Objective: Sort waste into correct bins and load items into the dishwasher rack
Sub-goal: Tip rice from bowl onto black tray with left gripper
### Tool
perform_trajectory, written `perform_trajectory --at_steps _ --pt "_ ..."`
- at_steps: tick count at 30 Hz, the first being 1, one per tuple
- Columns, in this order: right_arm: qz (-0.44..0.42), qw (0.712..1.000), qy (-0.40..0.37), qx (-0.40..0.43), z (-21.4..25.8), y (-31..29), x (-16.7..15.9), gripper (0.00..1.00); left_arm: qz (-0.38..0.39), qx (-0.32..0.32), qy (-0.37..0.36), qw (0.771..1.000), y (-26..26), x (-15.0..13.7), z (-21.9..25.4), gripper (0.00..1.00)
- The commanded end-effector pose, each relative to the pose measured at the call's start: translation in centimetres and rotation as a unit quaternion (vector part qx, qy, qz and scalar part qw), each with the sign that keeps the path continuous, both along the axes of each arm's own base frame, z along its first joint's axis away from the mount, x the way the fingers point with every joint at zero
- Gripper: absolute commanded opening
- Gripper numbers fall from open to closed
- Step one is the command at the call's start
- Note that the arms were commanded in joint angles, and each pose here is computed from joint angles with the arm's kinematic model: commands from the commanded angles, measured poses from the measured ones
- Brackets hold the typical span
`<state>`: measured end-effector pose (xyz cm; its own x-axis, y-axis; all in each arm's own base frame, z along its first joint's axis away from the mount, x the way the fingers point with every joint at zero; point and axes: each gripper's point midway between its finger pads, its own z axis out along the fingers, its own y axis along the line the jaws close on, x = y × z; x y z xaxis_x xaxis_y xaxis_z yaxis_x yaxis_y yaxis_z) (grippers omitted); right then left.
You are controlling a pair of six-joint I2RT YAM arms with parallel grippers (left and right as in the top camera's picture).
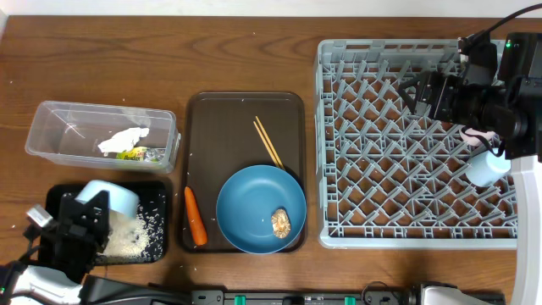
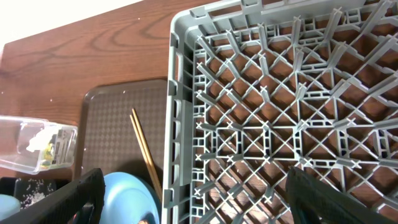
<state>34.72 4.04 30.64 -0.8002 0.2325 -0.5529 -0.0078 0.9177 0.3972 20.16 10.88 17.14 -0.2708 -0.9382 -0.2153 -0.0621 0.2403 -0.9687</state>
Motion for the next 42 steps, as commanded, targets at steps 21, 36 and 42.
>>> perform_trajectory --at_steps 21,36,42 --pt "-0.004 1.000 -0.008 0.010 0.4 0.6 0.4 0.86 0.010 -0.028 -0.029 0.999 0.1 0.0 0.4 0.06" --pt "-0.013 1.000 -0.007 0.018 0.5 0.6 0.5 0.85 -0.005 -0.061 -0.019 0.998 -0.4 0.5 0.2 0.06" --pt "0.017 1.000 -0.015 0.017 0.7 1.4 0.4 0.79 -0.140 0.030 0.016 0.990 -5.7 2.3 -0.7 0.06"
